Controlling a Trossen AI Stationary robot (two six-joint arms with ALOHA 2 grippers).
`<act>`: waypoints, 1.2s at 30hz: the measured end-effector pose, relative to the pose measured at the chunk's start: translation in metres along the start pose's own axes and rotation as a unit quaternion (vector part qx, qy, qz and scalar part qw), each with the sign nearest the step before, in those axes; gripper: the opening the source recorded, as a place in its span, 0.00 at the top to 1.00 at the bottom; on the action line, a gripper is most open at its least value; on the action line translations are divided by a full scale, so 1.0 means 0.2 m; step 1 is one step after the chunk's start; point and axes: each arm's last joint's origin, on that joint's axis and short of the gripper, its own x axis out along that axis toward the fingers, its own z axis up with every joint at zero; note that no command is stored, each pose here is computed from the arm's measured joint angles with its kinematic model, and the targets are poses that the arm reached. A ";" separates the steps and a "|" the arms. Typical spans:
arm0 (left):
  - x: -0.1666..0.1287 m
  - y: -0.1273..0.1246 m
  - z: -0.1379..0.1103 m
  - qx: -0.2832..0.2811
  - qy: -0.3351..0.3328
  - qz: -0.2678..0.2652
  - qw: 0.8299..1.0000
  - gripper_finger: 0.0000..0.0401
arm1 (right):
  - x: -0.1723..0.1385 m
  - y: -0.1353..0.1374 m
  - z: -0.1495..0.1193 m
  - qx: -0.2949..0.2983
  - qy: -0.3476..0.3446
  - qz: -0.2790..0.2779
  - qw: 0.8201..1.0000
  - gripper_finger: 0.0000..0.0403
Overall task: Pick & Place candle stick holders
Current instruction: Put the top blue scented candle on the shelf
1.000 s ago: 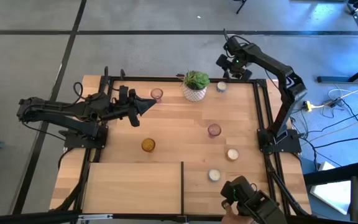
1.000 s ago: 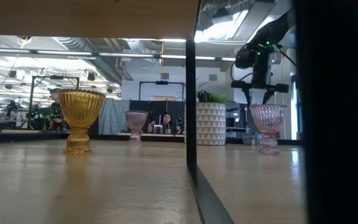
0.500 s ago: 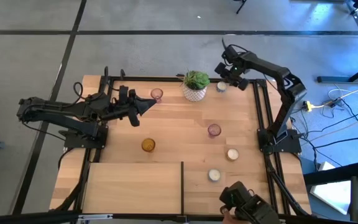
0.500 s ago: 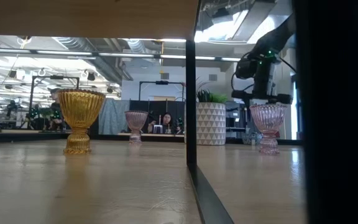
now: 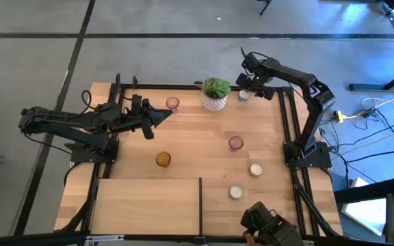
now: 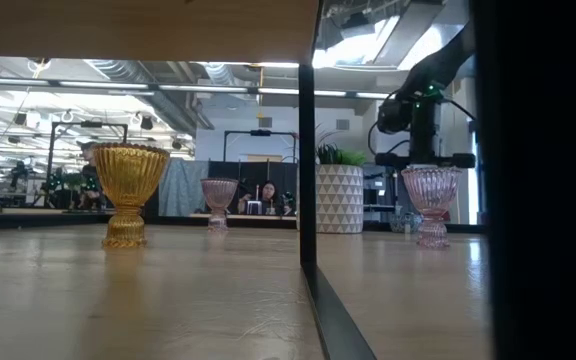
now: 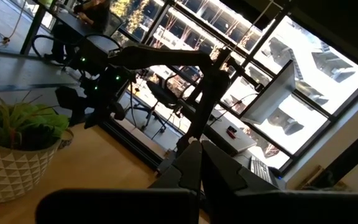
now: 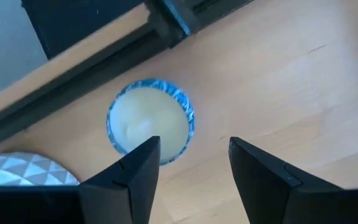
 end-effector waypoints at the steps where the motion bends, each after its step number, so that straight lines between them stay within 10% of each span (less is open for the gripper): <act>1: 0.00 0.00 0.00 0.000 0.000 0.000 1.000 0.99 | 0.01 0.00 0.00 -0.001 0.005 0.000 1.000 0.52; 36: 0.00 0.00 0.00 -0.008 0.007 -0.009 1.000 0.99 | 0.09 0.02 0.01 -0.053 -0.018 -0.024 0.998 0.52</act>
